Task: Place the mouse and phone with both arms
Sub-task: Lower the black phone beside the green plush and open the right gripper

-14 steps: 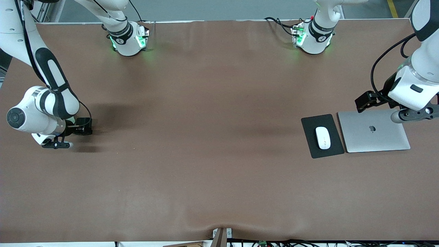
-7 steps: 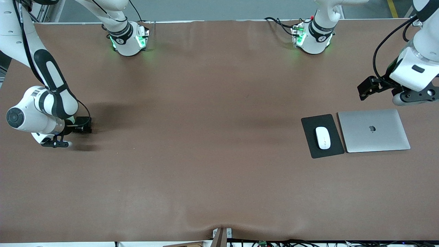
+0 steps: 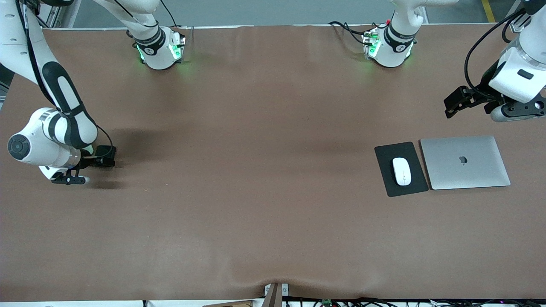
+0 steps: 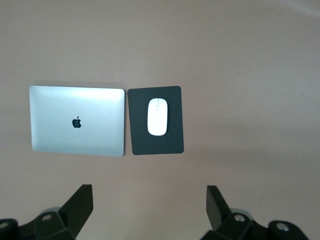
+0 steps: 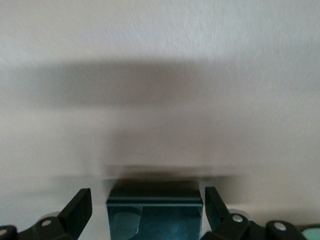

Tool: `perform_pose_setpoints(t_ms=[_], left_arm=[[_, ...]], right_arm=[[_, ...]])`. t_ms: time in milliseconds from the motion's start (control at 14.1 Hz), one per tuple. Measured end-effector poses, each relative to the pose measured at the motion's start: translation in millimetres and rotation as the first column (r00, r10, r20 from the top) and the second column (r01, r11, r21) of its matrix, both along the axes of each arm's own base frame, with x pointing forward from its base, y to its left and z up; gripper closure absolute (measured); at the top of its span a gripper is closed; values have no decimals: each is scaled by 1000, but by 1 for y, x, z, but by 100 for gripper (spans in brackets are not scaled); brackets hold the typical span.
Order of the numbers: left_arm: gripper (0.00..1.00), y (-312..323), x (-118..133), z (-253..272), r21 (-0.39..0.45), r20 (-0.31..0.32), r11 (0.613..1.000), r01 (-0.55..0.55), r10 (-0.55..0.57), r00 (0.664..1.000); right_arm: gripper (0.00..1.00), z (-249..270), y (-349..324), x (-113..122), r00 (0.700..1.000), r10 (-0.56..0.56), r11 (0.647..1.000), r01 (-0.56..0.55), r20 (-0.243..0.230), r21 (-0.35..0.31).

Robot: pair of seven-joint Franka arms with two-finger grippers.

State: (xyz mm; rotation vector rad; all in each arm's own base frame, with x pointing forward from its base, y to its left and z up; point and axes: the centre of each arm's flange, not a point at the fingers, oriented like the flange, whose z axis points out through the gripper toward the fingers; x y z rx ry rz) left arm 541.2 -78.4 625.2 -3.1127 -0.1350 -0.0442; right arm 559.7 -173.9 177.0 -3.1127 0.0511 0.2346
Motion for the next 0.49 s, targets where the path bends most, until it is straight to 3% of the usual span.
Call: perform_pose_setpoints(t_ms=[283, 495], left_arm=[[0, 5, 0, -1, -24, -7, 1000, -10, 9, 1000], [0, 2, -2, 0, -23, -15, 1000, -4, 4, 1000]], right_arm=[[0, 56, 34, 41, 992, 73, 997, -71, 98, -24], [0, 115, 66, 64, 991, 116, 993, -115, 61, -16]])
